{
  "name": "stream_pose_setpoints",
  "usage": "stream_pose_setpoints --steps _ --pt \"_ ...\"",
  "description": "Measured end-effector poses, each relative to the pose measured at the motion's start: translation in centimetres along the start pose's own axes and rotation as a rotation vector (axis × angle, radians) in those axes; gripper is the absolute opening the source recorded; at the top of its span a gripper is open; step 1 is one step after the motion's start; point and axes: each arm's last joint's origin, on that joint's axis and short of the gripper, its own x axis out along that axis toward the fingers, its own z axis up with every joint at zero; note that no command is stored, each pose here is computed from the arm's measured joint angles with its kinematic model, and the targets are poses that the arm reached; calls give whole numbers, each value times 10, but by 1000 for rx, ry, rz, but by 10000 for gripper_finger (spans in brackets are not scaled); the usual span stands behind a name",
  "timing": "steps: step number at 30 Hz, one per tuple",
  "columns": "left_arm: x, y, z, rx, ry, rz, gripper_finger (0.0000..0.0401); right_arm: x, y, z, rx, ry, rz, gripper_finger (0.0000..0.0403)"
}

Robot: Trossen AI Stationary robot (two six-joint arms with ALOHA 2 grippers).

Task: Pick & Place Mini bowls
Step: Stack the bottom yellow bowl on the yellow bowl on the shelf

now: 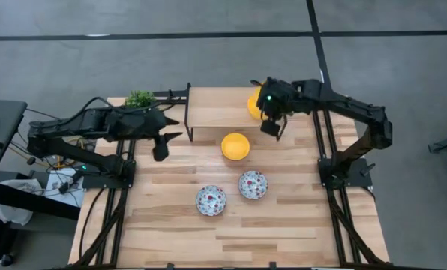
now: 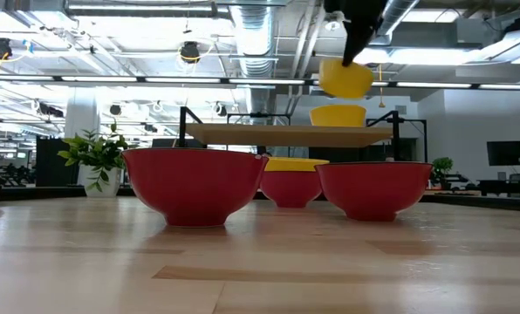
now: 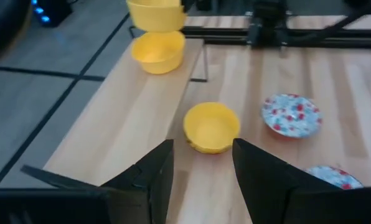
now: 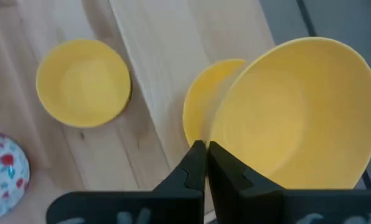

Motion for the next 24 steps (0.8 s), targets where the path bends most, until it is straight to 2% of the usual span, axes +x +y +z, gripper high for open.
stream_pose_setpoints --steps 6,15,24 --pt "16 9 1 -33 35 28 163 11 -14 1 -46 21 24 0" --pt "29 9 2 -38 57 26 159 42 -12 8 -113 123 49 0" --pt "34 7 2 -43 68 9 159 46 -11 7 -127 148 54 0"
